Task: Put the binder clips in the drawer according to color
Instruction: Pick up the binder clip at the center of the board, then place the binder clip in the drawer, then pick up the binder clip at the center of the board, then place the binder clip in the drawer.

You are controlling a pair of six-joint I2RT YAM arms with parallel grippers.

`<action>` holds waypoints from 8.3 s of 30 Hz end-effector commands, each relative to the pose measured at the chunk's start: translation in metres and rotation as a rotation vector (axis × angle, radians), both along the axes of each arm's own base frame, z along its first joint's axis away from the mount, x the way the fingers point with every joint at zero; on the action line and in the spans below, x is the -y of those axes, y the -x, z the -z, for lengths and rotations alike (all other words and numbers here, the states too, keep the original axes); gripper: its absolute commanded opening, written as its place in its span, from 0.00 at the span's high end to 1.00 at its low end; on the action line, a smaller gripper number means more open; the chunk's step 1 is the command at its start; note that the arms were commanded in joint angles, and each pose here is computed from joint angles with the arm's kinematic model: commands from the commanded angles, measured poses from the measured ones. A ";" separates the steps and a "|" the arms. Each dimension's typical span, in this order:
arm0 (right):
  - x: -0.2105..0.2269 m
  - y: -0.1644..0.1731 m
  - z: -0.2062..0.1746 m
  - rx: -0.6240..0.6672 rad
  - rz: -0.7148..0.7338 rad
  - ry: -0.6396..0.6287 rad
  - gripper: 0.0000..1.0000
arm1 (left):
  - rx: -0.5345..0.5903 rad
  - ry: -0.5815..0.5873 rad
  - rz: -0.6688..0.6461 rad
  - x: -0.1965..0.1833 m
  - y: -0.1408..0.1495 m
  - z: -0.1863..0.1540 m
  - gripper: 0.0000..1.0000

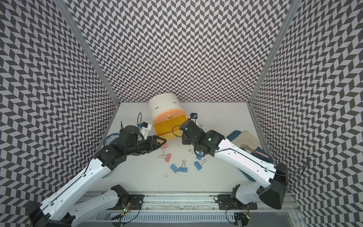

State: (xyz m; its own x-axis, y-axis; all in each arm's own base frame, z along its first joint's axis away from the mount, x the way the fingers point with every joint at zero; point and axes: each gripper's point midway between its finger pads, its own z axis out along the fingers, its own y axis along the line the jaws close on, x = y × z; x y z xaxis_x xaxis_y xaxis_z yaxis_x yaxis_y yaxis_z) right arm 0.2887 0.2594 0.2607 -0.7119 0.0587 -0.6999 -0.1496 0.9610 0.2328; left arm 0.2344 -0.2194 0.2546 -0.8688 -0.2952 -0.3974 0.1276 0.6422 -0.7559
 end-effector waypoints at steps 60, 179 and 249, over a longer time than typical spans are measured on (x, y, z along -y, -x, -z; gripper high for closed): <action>-0.033 -0.030 -0.023 0.021 -0.229 -0.129 0.48 | 0.123 -0.213 -0.014 -0.052 0.012 -0.019 0.44; 0.065 0.137 0.117 -0.263 -0.125 -0.206 0.48 | 0.135 -0.966 0.666 0.059 0.052 0.230 0.35; 0.030 0.034 -0.006 -0.053 -0.226 -0.453 0.46 | 0.530 -0.921 0.116 -0.010 -0.126 -0.033 0.50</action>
State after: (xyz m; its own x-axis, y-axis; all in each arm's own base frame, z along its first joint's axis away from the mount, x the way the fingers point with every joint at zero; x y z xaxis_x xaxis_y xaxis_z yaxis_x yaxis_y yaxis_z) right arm 0.2497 0.2282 0.2517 -0.7995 0.1861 -0.5711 -0.2834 0.7214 0.6318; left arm 0.3488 -0.2069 0.2855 -0.5626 0.3830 -0.7327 0.4046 0.9004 0.1599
